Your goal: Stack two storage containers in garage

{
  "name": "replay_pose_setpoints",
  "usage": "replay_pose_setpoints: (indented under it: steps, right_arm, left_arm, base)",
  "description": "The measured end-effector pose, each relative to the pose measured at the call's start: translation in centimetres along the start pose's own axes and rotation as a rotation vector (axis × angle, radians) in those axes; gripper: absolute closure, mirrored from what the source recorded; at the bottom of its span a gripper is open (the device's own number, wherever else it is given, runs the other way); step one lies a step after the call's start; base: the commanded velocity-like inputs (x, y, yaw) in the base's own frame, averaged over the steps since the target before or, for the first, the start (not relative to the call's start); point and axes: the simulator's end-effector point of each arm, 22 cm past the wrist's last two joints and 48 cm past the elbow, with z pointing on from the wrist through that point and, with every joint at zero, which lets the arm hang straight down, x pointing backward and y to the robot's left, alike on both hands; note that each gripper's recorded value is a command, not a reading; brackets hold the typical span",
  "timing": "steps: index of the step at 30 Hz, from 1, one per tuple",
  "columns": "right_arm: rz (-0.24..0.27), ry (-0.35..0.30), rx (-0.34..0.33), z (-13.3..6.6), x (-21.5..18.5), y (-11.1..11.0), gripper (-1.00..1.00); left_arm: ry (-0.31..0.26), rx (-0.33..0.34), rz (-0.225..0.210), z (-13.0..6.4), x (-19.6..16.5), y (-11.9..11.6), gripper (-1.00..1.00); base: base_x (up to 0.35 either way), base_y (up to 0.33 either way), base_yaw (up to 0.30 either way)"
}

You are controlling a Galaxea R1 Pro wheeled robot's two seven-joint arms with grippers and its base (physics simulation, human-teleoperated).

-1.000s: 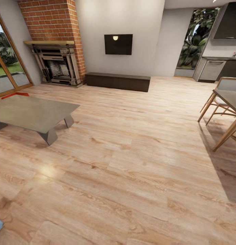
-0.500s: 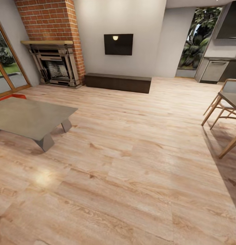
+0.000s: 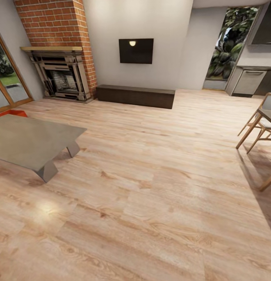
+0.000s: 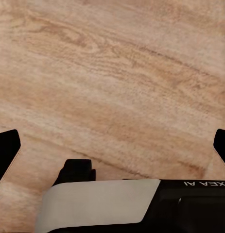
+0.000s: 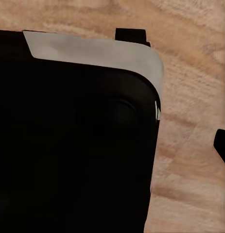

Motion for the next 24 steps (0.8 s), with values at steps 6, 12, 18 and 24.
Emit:
replay_pose_setpoints:
  steps: [6, 12, 18, 24]
  right_arm:
    - [0.000, 0.000, 0.000, 0.00, 0.00, 0.00, -1.00]
    - [0.000, 0.000, 0.000, 0.00, 0.00, 0.00, -1.00]
    - [0.000, 0.000, 0.000, 0.00, 0.00, 0.00, -1.00]
    - [0.000, 0.000, 0.000, 0.00, 0.00, 0.00, -1.00]
  left_arm:
    - [0.000, 0.001, 0.000, 0.00, 0.00, -0.05, -1.00]
    - [0.000, 0.001, 0.000, 0.00, 0.00, -0.05, -1.00]
    - [0.000, 0.001, 0.000, 0.00, 0.00, -0.06, -1.00]
    - [0.000, 0.001, -0.001, 0.00, 0.00, -0.06, -1.00]
  base:
    - [0.344, 0.000, 0.000]
    - [0.344, 0.000, 0.000]
    - [0.344, 0.000, 0.000]
    - [0.344, 0.000, 0.000]
